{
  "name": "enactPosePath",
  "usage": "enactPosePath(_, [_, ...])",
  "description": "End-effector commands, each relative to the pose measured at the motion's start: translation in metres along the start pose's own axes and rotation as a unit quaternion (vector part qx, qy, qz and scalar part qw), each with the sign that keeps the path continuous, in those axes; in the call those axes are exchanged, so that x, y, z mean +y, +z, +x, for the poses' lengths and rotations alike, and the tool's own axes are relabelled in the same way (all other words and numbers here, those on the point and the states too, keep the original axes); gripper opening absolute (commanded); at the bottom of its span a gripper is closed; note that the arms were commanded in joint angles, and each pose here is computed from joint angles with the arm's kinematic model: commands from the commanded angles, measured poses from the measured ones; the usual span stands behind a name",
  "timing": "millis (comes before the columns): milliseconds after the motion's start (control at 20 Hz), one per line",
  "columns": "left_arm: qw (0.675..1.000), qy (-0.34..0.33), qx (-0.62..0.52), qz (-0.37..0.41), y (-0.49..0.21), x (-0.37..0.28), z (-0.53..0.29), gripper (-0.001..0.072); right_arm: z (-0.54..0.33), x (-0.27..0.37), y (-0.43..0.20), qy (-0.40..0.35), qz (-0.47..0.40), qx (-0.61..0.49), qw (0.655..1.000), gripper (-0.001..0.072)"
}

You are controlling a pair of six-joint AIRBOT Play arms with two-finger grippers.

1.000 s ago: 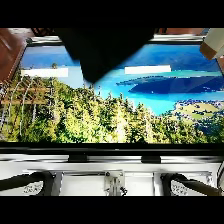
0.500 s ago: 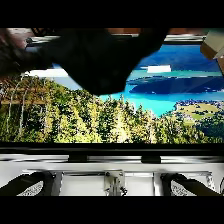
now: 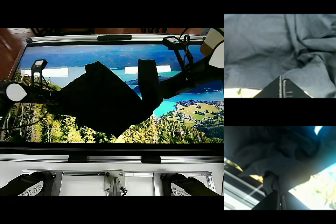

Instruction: Fold the shirts.

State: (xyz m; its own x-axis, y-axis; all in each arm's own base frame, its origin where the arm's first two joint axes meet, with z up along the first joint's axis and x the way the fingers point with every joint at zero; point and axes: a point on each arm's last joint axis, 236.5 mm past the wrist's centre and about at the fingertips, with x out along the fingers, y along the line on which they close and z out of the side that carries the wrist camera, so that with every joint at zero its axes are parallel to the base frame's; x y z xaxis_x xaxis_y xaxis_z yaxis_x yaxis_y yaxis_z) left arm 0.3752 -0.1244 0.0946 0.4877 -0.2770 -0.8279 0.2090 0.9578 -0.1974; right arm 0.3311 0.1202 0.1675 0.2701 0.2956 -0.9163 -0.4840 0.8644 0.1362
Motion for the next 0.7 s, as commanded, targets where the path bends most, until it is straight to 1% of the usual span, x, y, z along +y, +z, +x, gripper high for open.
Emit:
enactPosePath(0, [0.999,-0.005,-0.031,0.024,0.025,-0.013,-0.053,0.0043,-0.034,-0.015,-0.023,-0.072,0.037,-0.007,0.997,0.0054])
enactPosePath(50, [0.998,-0.002,-0.058,0.031,0.039,-0.015,-0.074,0.0043,-0.050,-0.023,-0.024,-0.100,0.045,-0.030,0.993,0.0054])
enactPosePath(150, [0.993,0.029,-0.108,0.043,0.065,-0.004,-0.099,0.0043,-0.079,-0.045,-0.016,-0.164,0.058,-0.087,0.981,0.0054])
enactPosePath(200, [0.991,0.042,-0.119,0.036,0.073,0.006,-0.097,0.0043,-0.085,-0.056,-0.009,-0.188,0.058,-0.105,0.975,0.0054])
enactPosePath(250, [0.993,0.049,-0.107,0.017,0.073,0.019,-0.083,0.0043,-0.081,-0.063,-0.002,-0.197,0.057,-0.108,0.973,0.0054])
enactPosePath(350, [0.998,0.059,-0.024,-0.008,0.051,0.041,-0.027,0.0043,-0.048,-0.068,0.005,-0.182,0.060,-0.073,0.979,0.0053])
enactPosePath(450, [0.996,0.063,0.065,-0.020,0.022,0.054,0.038,0.0044,0.008,-0.068,0.017,-0.140,0.064,-0.026,0.988,0.0054])
enactPosePath(550, [0.990,0.056,0.128,-0.036,-0.003,0.061,0.094,0.0046,0.071,-0.068,0.034,-0.096,0.073,0.000,0.993,0.0054])
enactPosePath(600, [0.985,0.059,0.157,-0.049,-0.017,0.066,0.112,0.0080,0.097,-0.070,0.039,-0.083,0.080,0.009,0.993,0.0054])
enactPosePath(650, [0.977,0.064,0.191,-0.067,-0.031,0.069,0.121,0.0294,0.119,-0.073,0.039,-0.076,0.089,0.024,0.993,0.0054])
